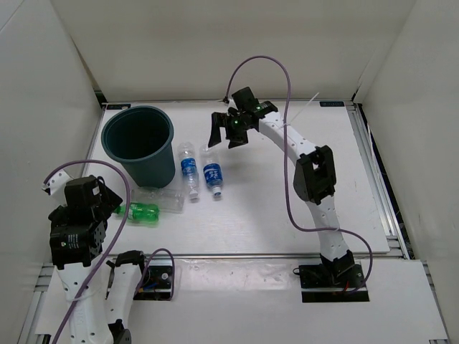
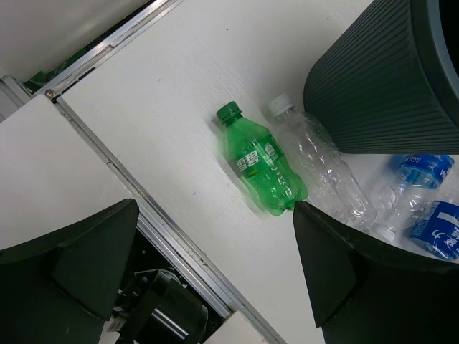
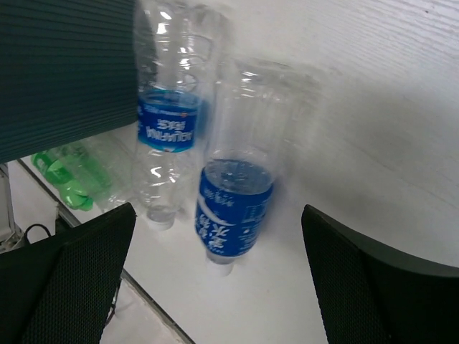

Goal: Put the plastic bottles in the bin

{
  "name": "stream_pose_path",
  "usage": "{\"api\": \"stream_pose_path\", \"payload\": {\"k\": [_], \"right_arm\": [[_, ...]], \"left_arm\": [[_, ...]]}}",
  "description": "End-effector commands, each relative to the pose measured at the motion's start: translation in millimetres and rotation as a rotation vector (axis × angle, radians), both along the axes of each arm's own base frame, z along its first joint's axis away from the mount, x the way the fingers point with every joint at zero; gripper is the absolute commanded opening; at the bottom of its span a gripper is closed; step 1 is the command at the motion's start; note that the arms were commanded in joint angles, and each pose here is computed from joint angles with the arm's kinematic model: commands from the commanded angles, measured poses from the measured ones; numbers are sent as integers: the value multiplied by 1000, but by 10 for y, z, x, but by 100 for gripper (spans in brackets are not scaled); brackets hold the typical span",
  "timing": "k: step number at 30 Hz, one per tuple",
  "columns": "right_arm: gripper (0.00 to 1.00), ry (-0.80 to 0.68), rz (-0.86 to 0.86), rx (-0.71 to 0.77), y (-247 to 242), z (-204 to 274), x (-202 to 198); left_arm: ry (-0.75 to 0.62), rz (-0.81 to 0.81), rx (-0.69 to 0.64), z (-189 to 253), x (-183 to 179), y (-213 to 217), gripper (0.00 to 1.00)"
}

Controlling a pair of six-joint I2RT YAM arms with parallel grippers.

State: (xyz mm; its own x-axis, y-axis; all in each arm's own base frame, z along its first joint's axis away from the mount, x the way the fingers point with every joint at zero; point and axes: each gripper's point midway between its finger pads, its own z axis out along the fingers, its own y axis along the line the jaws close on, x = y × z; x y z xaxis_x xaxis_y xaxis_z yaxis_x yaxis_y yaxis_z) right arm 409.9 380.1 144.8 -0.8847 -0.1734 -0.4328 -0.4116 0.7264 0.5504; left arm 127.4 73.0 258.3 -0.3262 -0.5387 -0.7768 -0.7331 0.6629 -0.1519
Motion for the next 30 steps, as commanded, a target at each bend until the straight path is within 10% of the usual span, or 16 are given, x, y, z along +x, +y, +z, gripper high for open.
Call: {"api": "stream_pose_path", "payload": {"k": [1,17,30], "right_arm": [[100,-5,23,28,46,-70,81],[90,186,88,77,378,-836,-94],[46,180,24,101,73,-398,-112]], "left_arm": [[16,9,13,-6,-14,27,100],[101,14,-2,-151,82,34,100],[123,59,-5,-186,97,73,100]]}}
